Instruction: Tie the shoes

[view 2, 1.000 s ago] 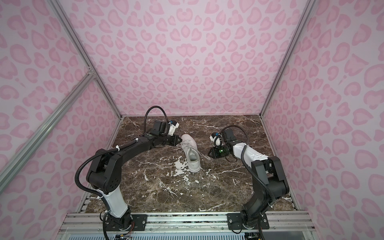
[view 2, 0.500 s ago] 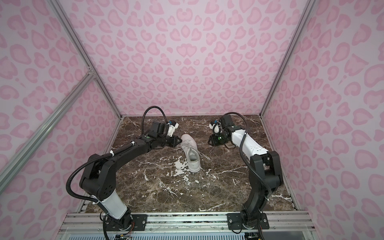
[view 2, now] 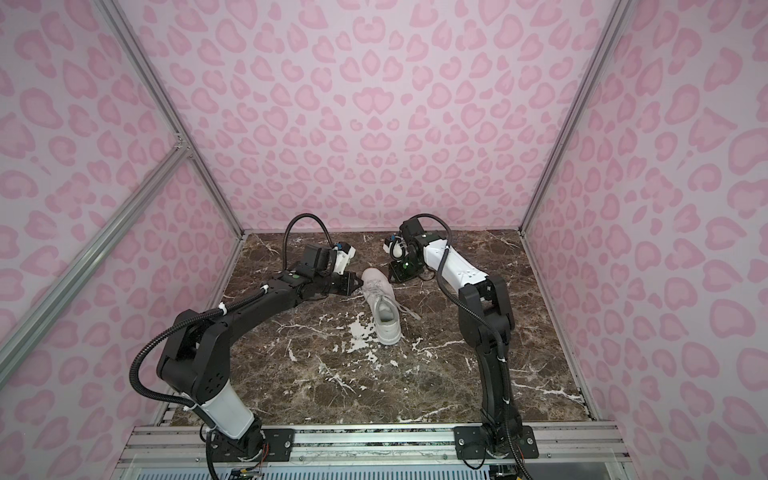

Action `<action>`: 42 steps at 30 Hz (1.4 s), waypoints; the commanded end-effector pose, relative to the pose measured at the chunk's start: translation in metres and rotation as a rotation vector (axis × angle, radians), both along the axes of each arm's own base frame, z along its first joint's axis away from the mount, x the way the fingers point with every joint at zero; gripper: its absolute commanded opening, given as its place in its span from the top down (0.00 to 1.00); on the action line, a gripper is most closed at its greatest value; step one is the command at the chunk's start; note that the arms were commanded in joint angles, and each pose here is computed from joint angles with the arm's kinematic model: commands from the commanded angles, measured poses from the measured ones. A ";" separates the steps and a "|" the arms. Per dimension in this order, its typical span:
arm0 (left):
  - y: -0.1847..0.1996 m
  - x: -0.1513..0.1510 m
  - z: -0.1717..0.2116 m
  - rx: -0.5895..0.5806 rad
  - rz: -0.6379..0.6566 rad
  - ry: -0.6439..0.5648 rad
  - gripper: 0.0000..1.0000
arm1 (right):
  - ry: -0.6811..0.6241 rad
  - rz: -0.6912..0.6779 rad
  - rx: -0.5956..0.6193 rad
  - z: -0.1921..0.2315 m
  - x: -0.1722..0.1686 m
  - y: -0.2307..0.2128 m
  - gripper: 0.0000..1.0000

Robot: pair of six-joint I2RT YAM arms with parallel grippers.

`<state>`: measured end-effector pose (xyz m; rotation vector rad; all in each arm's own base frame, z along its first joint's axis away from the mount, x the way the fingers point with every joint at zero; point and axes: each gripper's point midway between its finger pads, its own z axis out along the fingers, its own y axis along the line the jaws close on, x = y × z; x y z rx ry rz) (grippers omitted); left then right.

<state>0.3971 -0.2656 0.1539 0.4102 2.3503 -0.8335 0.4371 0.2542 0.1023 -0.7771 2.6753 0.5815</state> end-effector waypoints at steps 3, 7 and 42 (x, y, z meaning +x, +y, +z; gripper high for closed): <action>-0.001 0.014 0.004 -0.017 -0.004 -0.002 0.85 | 0.008 -0.039 0.032 0.002 -0.011 -0.004 0.63; 0.001 0.022 0.011 -0.106 -0.004 -0.006 0.69 | -0.010 -0.064 0.056 0.017 -0.010 -0.017 0.63; 0.036 0.020 0.022 -0.344 0.071 0.002 0.52 | -0.088 0.051 0.021 0.044 -0.036 0.011 0.64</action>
